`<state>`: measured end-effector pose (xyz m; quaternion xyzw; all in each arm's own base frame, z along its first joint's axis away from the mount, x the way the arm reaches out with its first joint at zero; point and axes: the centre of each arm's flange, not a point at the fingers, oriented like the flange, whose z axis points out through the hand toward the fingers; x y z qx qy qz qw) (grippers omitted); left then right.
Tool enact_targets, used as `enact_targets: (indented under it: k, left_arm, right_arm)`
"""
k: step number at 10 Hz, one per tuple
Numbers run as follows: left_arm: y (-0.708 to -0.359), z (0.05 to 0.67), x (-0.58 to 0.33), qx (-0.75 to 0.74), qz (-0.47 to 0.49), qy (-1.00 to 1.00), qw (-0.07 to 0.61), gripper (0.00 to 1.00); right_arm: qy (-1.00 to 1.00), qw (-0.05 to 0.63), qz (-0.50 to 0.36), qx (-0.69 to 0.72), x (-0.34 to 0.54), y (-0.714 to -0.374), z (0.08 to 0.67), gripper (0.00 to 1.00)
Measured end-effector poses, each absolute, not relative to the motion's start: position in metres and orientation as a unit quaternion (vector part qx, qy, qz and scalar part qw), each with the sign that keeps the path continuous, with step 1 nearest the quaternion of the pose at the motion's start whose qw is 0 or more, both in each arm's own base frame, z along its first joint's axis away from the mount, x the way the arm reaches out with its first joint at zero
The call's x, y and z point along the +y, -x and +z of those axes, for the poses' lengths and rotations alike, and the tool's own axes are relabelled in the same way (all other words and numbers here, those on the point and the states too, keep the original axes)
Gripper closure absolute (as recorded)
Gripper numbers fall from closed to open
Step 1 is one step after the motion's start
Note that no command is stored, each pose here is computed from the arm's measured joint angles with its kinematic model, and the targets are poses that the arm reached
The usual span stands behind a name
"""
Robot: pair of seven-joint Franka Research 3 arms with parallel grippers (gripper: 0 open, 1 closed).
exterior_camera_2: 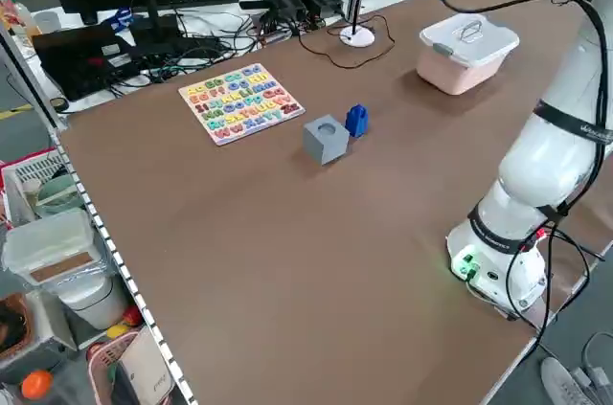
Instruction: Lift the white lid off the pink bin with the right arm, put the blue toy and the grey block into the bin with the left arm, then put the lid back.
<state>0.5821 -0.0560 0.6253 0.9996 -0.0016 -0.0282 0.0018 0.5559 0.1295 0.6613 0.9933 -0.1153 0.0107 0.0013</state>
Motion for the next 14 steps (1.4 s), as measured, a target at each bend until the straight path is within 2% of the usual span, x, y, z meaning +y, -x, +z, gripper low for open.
enact_targets:
  k: [3, 7, 10, 14]
  left_arm:
    - [-0.582, 0.624, -0.052, 0.001, -0.032, -0.999, 0.002, 0.0]
    - [-0.588, 0.612, -0.032, 0.018, -0.043, -0.999, 0.001, 0.0]
    - [-0.592, 0.603, -0.021, 0.027, -0.05, -0.998, 0.002, 0.0]
    - [-0.601, 0.586, -0.028, 0.022, -0.053, -0.998, 0.003, 0.0]
  right_arm:
    - [-0.941, -0.017, 0.014, -0.337, 0.227, -0.552, 0.632, 0.0]
    - [-0.817, -0.04, 0.0, -0.576, 0.351, -0.573, 0.521, 0.0]
    - [-0.789, -0.027, -0.01, -0.614, 0.405, -0.567, 0.455, 0.0]
    - [-0.798, 0.007, -0.016, -0.602, 0.428, -0.545, 0.414, 0.0]
